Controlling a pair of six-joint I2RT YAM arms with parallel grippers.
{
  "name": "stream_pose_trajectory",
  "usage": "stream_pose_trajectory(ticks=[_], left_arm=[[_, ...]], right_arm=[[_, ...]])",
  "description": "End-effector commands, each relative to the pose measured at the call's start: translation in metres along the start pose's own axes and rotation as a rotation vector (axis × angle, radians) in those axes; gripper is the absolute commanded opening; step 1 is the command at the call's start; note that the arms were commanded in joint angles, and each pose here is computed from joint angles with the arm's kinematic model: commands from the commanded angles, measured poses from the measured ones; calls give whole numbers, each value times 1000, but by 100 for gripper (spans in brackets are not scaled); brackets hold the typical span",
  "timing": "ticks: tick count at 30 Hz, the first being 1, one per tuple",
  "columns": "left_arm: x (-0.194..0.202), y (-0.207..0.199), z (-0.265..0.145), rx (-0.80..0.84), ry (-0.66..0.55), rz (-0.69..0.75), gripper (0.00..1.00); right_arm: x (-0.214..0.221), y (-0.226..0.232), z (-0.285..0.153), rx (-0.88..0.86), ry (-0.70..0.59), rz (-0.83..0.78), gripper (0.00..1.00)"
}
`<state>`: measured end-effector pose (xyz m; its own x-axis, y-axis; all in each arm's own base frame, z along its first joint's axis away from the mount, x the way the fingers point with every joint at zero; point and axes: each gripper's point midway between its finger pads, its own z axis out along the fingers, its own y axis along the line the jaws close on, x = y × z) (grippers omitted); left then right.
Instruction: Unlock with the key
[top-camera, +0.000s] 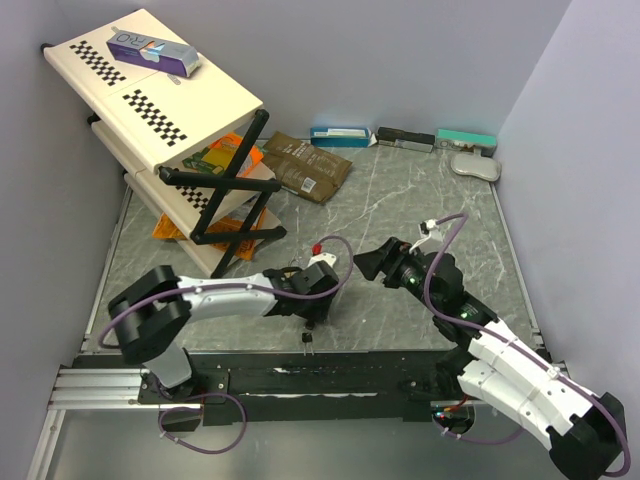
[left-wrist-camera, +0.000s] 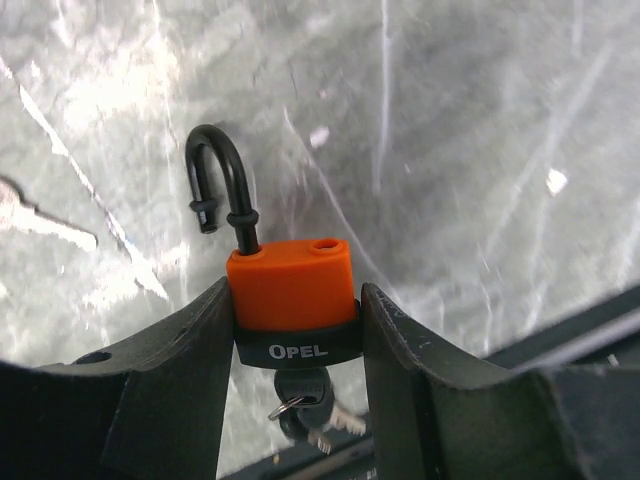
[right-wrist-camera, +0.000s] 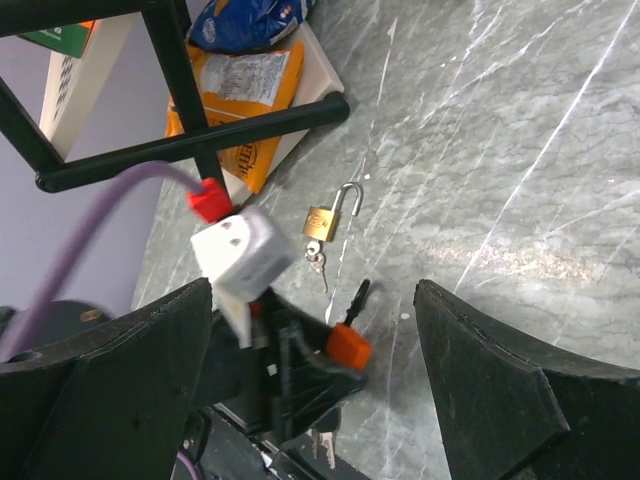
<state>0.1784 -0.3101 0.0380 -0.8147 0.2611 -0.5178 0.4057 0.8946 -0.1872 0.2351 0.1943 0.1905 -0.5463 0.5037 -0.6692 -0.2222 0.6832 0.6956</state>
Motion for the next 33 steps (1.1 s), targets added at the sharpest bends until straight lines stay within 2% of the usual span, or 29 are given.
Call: stream_pose_trajectory(ticks=[1, 8, 17, 25, 33], left_arm=[[-24, -1, 9, -63, -48, 16, 1], [-20, 15, 31, -143, 4, 0, 1], [-33, 36, 48, -213, 15, 22, 1], [-38, 55, 51, -276, 14, 63, 1], [-50, 53, 55, -281, -10, 74, 1]], right_arm=[[-10, 3, -6, 2, -37, -7, 88], [-12, 0, -10, 12, -51, -13, 88], [-14, -3, -11, 28, -55, -22, 88], [-12, -5, -9, 35, -50, -21, 88], [-11, -5, -7, 33, -43, -18, 88]])
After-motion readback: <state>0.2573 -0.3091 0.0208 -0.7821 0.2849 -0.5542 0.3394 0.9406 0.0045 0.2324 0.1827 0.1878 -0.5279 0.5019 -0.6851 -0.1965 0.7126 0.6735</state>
